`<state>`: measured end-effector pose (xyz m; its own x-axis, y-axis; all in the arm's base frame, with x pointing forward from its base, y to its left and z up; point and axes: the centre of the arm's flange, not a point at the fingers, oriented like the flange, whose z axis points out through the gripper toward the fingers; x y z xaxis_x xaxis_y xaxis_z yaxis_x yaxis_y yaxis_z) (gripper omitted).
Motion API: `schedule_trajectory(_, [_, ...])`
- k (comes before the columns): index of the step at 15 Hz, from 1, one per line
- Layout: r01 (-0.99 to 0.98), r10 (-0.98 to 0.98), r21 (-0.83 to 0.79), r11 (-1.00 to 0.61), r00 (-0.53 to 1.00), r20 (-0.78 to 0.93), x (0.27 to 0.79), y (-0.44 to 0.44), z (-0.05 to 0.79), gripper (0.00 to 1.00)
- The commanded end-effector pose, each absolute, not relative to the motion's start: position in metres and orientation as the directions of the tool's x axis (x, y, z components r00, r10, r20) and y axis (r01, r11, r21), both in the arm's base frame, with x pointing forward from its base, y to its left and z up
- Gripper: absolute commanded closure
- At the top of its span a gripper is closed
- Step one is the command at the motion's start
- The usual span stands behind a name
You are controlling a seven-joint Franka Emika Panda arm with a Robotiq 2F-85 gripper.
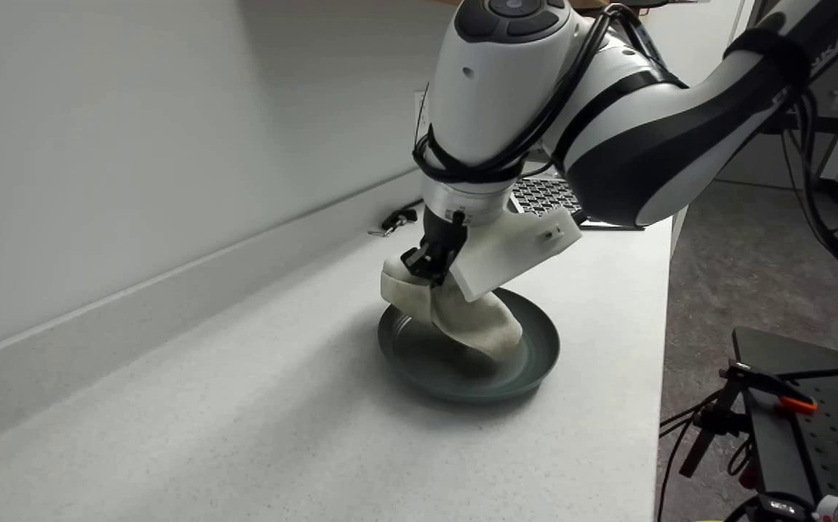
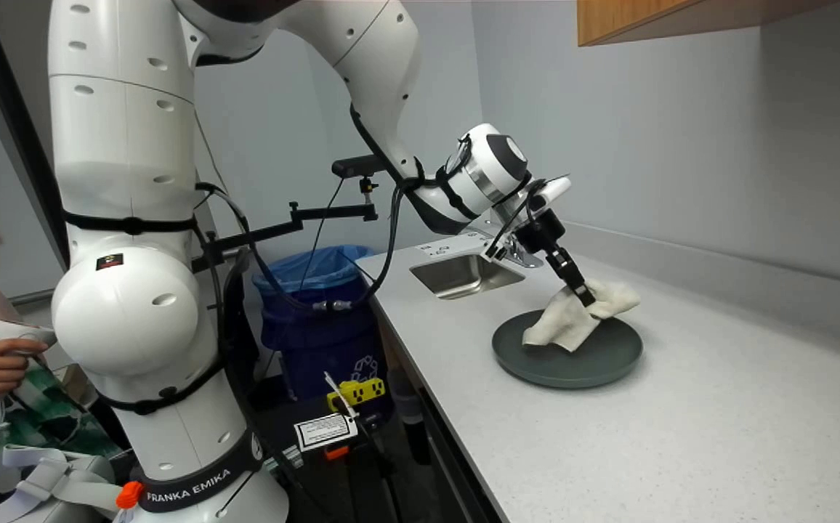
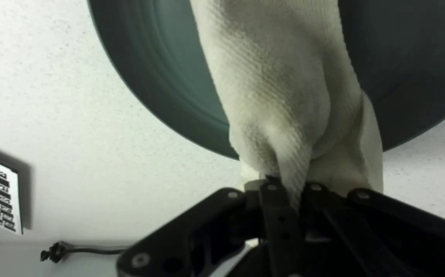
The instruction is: Pick up the cloth from the table, wipe the grey plate with it and put the cloth back on the table.
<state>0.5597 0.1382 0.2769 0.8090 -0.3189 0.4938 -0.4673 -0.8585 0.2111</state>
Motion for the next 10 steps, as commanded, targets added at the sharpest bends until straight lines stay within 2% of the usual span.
schedule_trajectory(1, [-0.495,-0.293,0.278,-0.823,0.790,0.538,0.553,0.145,0.278,0.98])
schedule_trajectory(6, [-0.433,-0.289,0.240,-0.869,0.837,0.464,0.544,0.173,0.255,0.98])
schedule_trajectory(10, [-0.396,-0.321,0.101,-0.913,0.848,0.422,0.543,0.200,0.255,0.98])
